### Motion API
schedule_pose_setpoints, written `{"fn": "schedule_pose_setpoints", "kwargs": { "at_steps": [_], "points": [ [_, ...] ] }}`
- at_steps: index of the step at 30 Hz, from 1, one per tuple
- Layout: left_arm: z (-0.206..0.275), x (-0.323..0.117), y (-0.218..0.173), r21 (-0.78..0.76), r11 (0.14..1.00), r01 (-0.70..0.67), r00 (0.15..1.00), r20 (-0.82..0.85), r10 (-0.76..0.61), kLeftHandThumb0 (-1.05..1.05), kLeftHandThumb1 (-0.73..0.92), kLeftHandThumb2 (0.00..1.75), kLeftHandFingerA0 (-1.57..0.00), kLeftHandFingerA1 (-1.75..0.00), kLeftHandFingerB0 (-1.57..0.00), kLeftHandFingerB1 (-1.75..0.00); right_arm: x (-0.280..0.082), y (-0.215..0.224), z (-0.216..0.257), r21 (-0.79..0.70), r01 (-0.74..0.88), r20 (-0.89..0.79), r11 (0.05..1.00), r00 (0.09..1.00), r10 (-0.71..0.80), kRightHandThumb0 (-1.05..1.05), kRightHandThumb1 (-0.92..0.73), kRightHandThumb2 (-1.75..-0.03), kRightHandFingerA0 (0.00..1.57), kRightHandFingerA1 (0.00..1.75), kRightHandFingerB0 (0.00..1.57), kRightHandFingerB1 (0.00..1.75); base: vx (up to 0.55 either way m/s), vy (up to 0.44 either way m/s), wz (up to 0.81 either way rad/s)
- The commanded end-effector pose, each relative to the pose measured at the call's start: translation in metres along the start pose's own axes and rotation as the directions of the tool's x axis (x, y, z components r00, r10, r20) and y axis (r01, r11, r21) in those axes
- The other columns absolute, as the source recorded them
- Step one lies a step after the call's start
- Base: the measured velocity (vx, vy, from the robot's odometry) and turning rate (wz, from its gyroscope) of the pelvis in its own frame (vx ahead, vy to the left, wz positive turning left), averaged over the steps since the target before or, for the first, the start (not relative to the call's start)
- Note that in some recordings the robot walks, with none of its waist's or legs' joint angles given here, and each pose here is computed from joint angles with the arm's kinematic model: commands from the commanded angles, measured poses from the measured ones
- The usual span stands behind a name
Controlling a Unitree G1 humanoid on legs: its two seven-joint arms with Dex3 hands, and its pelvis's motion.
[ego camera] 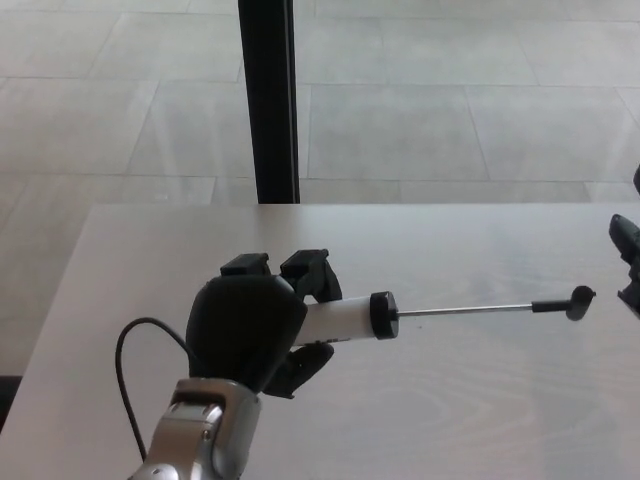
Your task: The robot uses its left hand to lift the air pump kept on the middle of the desk and use the right hand to compress the handle
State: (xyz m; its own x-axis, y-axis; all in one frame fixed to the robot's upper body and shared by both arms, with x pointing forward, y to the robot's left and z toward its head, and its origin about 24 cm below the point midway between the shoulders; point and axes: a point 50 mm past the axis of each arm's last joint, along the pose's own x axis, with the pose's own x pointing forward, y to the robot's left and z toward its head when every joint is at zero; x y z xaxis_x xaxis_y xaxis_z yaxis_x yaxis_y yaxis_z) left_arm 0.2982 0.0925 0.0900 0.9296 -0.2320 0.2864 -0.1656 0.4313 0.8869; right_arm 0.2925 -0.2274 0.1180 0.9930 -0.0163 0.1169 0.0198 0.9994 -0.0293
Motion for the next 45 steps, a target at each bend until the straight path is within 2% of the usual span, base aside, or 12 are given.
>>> {"fn": "schedule_pose_setpoints", "kwargs": {
  "at_steps": [1,11,13,14,15,18,19,25,26,27,28,45],
  "points": [
    [-0.004,0.004,0.006,-0.017,1.000,-0.014,1.000,-0.026,0.014,-0.07,0.46,1.39,-0.94,-1.75,-0.80,-1.47,0.003,0.006,0.001,0.031,-0.027,-0.019,0.999,0.999,0.028,-0.99,-0.92,-0.93,0.00,0.00,0.00,0.00,0.00,0.000,0.00],
    [-0.006,-0.002,0.000,-0.004,1.000,0.006,1.000,-0.029,-0.006,-0.10,0.43,1.36,-0.94,-1.75,-0.82,-1.51,0.013,0.021,0.013,0.057,-0.063,0.018,0.996,0.998,0.062,-1.02,-0.92,-0.93,0.00,0.00,0.00,0.00,0.00,0.000,0.00],
    [-0.008,-0.003,-0.001,-0.001,1.000,-0.002,1.000,-0.027,0.002,-0.09,0.45,1.31,-0.92,-1.75,-0.83,-1.52,0.015,0.024,0.018,0.060,-0.061,0.037,0.996,0.998,0.059,-1.04,-0.89,-1.34,0.00,0.16,0.00,0.00,0.00,0.000,0.00],
    [-0.008,-0.004,-0.002,-0.007,1.000,-0.003,1.000,-0.026,0.003,-0.09,0.45,1.30,-0.92,-1.75,-0.82,-1.53,0.016,0.025,0.021,0.060,-0.057,0.041,0.997,0.998,0.054,-1.03,-0.87,-1.33,0.00,0.15,0.00,0.00,0.00,0.000,0.00],
    [-0.009,-0.004,-0.002,-0.002,1.000,0.000,1.000,-0.029,0.000,-0.09,0.48,1.28,-0.92,-1.75,-0.82,-1.53,0.017,0.027,0.021,0.065,-0.059,0.043,0.996,0.997,0.056,-1.05,-0.92,-0.97,0.00,0.00,0.00,0.01,0.00,0.000,0.00],
    [-0.010,-0.005,-0.003,0.000,1.000,0.015,0.999,-0.030,-0.015,-0.09,0.46,1.32,-0.90,-1.75,-0.82,-1.52,0.018,0.031,0.024,0.086,-0.061,0.062,0.994,0.997,0.056,-1.05,-0.92,-0.89,0.00,0.00,0.00,0.00,0.00,0.000,0.00],
    [-0.009,-0.005,-0.004,-0.006,1.000,0.025,0.999,-0.034,-0.026,-0.09,0.46,1.32,-0.90,-1.75,-0.83,-1.52,0.018,0.035,0.027,0.112,-0.056,0.082,0.992,0.996,0.047,-1.05,-0.86,-1.33,0.00,0.12,0.00,0.00,0.00,0.000,0.00],
    [-0.012,-0.006,-0.004,0.010,0.999,0.030,0.999,-0.042,-0.030,-0.10,0.53,1.19,-0.82,-1.75,-0.78,-1.53,0.017,0.050,0.031,0.129,-0.054,0.089,0.990,0.995,0.043,-1.04,-0.92,-1.35,0.00,0.11,0.00,0.00,0.00,0.000,0.00],
    [-0.012,-0.005,-0.004,0.002,1.000,0.023,0.999,-0.042,-0.022,-0.14,0.51,1.17,-1.16,-1.40,-0.99,-1.25,0.016,0.053,0.031,0.137,-0.053,0.083,0.989,0.996,0.042,-1.04,-0.92,-1.35,0.00,0.10,0.00,0.00,0.00,0.000,0.00],
    [-0.011,-0.005,-0.005,0.006,1.000,0.017,0.999,-0.037,-0.017,-0.14,0.51,1.17,-1.16,-1.41,-0.97,-1.25,0.015,0.057,0.029,0.145,-0.056,0.073,0.988,0.996,0.045,-1.02,-0.92,-1.35,0.00,0.10,0.00,0.00,0.00,0.000,0.00],
    [-0.010,-0.005,-0.004,0.009,1.000,0.014,0.999,-0.035,-0.014,-0.11,0.51,1.23,-0.89,-1.75,-0.79,-1.51,0.014,0.062,0.027,0.154,-0.068,0.065,0.986,0.996,0.058,-1.01,-0.92,-1.35,0.00,0.10,0.00,0.01,0.00,0.000,0.00],
    [0.002,0.012,0.004,-0.021,0.999,-0.027,0.999,-0.017,0.026,-0.08,0.43,1.37,-0.95,-1.75,-0.82,-1.61,0.005,0.091,0.012,0.256,-0.005,0.034,0.967,0.999,-0.003,-0.98,-0.92,-1.34,0.00,0.12,0.00,0.04,0.00,0.000,0.00]
  ]
}}
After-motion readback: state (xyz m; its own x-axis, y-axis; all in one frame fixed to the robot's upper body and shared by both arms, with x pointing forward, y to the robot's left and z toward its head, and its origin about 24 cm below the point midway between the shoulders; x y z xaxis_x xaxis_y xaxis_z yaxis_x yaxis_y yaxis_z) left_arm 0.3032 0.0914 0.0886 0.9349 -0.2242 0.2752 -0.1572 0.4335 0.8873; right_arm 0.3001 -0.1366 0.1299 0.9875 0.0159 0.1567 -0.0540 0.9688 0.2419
